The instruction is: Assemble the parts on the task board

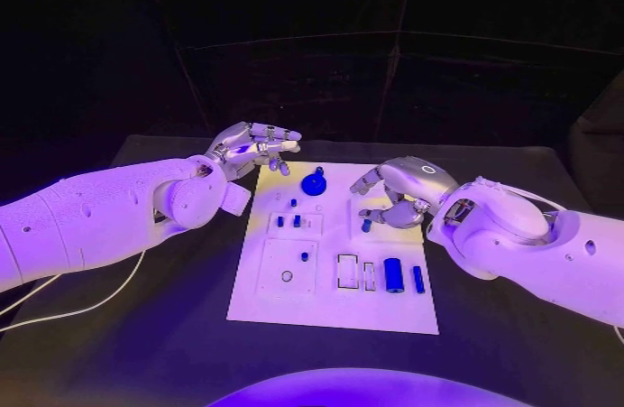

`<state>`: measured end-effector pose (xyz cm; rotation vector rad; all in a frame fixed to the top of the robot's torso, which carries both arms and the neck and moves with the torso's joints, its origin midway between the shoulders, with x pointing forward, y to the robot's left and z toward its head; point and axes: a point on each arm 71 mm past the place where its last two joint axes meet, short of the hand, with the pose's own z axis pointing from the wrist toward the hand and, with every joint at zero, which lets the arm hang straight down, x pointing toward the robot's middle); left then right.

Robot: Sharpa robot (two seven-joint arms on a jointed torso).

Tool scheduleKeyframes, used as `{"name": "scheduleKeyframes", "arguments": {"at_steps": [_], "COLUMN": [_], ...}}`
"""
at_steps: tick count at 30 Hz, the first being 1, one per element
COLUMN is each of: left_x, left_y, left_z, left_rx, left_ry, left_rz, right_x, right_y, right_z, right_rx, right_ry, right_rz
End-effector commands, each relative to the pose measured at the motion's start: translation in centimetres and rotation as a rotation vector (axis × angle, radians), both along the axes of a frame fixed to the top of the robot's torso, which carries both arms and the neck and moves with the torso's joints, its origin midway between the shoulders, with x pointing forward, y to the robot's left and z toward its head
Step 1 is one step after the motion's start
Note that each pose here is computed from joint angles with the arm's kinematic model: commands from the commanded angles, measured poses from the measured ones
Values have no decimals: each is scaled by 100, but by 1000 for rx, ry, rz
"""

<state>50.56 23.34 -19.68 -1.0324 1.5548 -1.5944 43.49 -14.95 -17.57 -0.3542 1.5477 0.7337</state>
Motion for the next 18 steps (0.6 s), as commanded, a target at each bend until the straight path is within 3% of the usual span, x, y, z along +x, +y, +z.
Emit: {"name": "scheduleKeyframes", "arguments": {"at_steps": [1,6,18], "left_x": [-1,0,-1], "left_y": [-24,-30,-21], "left_z": [9,7,6], "left_rx": [-11,-11,-11], "left_ry": [0,1,0], "left_rz": [-18,-21,-19], "right_x": [51,102,103], "right_y": [-87,-158,-66], "right_z": [-59,-83,-172], "right_rx": [-80,-147,-227], "right_ry": [70,80,136], "right_rz": [-39,-52,-11]}}
